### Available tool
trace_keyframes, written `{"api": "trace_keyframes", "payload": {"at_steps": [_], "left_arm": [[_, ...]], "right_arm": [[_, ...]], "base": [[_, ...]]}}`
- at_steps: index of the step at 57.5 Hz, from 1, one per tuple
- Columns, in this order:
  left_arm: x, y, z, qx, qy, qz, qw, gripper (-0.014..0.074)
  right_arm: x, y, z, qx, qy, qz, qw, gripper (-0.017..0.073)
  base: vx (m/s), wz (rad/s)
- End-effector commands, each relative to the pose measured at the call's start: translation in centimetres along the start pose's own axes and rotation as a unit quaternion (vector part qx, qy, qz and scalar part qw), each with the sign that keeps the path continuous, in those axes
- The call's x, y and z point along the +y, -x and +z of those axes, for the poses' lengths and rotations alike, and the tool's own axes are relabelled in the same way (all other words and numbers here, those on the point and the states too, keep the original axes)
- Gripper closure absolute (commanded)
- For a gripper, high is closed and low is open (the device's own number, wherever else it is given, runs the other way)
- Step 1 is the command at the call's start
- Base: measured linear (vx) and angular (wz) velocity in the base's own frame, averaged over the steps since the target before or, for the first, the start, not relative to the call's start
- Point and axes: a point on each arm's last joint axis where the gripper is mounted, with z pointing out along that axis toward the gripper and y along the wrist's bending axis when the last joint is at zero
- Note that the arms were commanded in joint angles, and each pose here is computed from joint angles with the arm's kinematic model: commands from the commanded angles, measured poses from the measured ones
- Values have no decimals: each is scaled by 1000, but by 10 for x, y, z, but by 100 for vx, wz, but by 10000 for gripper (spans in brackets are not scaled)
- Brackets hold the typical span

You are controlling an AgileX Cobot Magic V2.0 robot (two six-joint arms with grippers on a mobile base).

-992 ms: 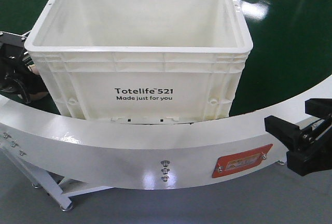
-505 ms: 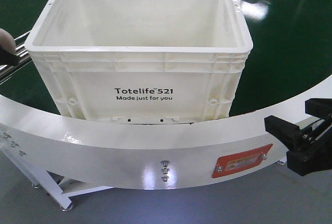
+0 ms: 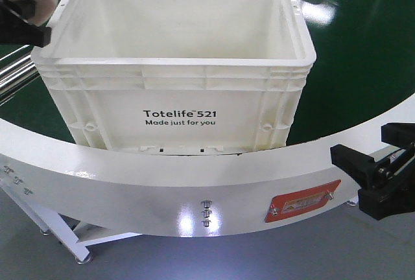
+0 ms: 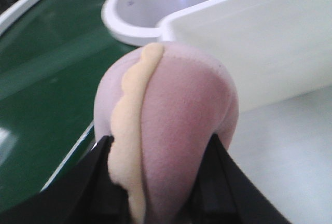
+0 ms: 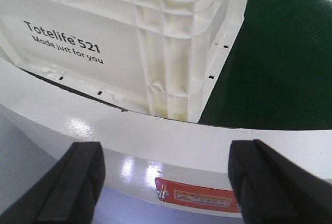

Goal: Place moving items into box and shelve
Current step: 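Carry the pink ball with the left gripper and release it into the tote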

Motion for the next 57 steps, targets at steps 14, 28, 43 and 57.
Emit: {"api": "trace_keyframes", "payload": {"at_steps": [14,28,43,57], "left_arm": [[-37,51,6,-48,-78,-52,994,206],[-57,67,29,3,-101,-61,993,52],[-57,68,30,22,-98,-57,993,17],[-56,68,30,21,-91,-44,995,17]], "right_arm": [[-1,14,-6,-52,-3,-6,999,24],[-1,14,-6,-52,-3,-6,999,24],[-1,14,-6,-50,-3,-6,999,24],[-1,15,-6,-52,-1,-4,999,24]], "base": [[0,0],[0,0],[0,0],[0,0]]}}
